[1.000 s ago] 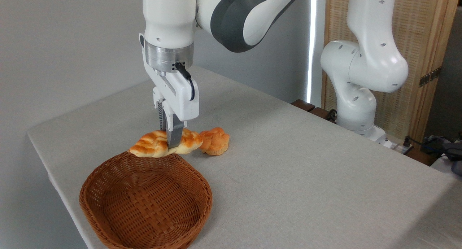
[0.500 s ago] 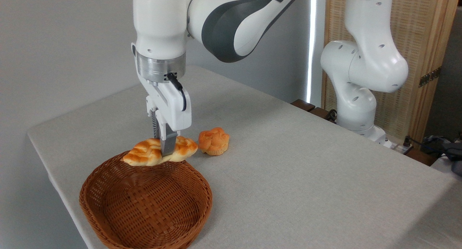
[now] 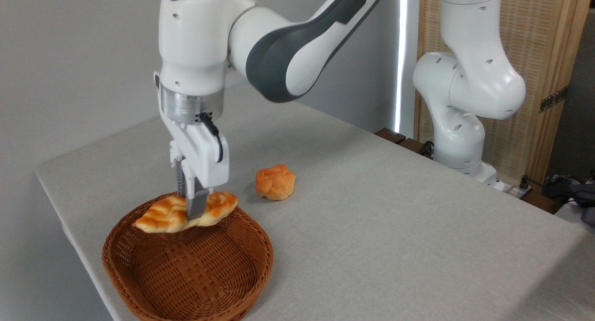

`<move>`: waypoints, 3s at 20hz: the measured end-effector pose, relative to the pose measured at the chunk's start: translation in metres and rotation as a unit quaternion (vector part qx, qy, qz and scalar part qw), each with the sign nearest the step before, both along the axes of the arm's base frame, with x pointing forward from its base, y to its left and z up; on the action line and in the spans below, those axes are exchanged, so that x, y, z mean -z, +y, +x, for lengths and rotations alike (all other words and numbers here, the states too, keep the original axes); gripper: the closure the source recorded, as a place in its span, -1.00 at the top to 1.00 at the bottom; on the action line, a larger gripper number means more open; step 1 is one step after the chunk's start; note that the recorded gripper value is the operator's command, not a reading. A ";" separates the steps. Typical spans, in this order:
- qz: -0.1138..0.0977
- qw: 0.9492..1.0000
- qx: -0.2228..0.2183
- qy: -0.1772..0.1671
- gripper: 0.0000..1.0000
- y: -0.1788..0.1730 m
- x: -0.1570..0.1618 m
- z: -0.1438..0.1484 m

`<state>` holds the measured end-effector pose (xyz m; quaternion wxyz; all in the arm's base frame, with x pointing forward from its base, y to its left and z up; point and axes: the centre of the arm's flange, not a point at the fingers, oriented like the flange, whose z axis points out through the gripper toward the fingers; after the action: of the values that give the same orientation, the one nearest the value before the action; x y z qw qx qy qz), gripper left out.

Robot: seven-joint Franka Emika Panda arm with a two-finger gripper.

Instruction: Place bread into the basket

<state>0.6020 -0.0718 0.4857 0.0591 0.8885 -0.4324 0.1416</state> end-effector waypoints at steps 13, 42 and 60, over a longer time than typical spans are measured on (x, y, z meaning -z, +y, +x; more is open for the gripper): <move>-0.001 1.000 0.007 -0.013 0.64 -0.017 0.019 0.011; -0.032 0.995 -0.087 -0.033 1.00 -0.015 -0.048 0.009; 0.063 0.991 -0.095 0.074 1.00 0.046 -0.122 -0.030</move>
<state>0.5725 -0.0263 0.6075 0.0206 0.9356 -0.3485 0.0529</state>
